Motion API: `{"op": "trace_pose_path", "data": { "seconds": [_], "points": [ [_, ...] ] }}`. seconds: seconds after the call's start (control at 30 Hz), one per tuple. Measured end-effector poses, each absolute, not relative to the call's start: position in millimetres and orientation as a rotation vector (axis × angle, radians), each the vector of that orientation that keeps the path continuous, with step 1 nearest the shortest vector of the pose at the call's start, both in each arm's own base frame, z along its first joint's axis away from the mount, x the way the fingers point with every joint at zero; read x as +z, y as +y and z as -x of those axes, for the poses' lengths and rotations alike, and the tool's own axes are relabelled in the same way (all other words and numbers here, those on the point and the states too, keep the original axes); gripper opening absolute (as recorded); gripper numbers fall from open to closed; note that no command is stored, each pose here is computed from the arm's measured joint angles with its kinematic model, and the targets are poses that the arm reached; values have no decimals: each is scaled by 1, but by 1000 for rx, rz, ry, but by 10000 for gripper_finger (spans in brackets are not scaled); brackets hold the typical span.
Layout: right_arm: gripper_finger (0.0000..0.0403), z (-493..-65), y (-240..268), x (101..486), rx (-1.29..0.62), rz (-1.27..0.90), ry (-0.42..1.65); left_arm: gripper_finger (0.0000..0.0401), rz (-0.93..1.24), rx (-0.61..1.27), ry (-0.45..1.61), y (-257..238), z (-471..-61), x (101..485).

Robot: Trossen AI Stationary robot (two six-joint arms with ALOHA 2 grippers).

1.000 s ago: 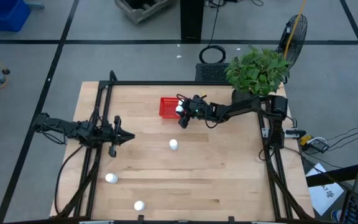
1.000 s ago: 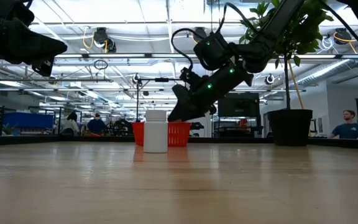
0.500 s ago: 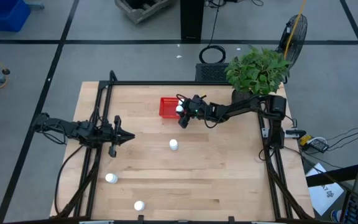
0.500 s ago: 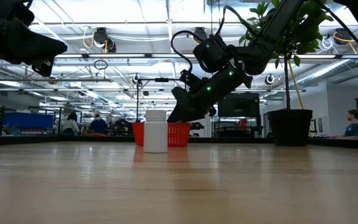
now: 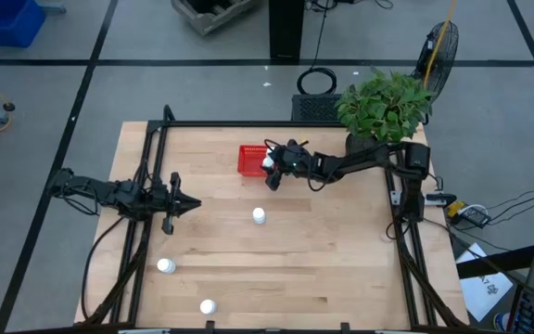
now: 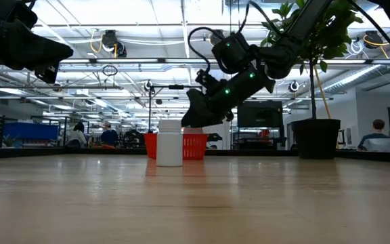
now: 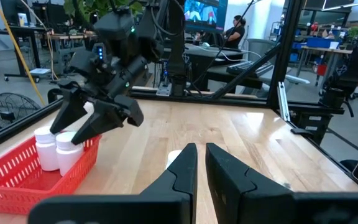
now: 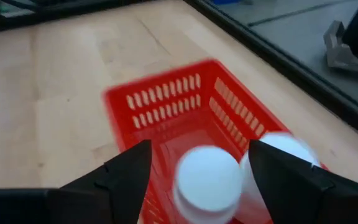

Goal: Pick and place pill bottles into a basket
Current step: Put the white pill bottle into the orange basket

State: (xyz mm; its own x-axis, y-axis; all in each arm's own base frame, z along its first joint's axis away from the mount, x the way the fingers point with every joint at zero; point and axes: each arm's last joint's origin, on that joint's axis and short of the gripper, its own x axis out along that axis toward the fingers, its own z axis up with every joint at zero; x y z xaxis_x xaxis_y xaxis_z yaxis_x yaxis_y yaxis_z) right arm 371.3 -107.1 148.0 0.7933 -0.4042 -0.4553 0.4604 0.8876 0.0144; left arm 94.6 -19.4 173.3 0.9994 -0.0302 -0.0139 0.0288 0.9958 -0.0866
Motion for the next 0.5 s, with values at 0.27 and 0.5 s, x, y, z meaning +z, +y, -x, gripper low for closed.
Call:
{"op": "trace_pose_path", "data": {
  "seconds": [0.27, 0.5],
  "points": [
    [262, -376, -77, 173, -348, -39, 397, 35, 86, -30, 15, -19, -95, 173],
    [267, -381, -31, 175, -139, 37, 419, 35, 86, -30, 15, -19, -95, 173]
  ]
}}
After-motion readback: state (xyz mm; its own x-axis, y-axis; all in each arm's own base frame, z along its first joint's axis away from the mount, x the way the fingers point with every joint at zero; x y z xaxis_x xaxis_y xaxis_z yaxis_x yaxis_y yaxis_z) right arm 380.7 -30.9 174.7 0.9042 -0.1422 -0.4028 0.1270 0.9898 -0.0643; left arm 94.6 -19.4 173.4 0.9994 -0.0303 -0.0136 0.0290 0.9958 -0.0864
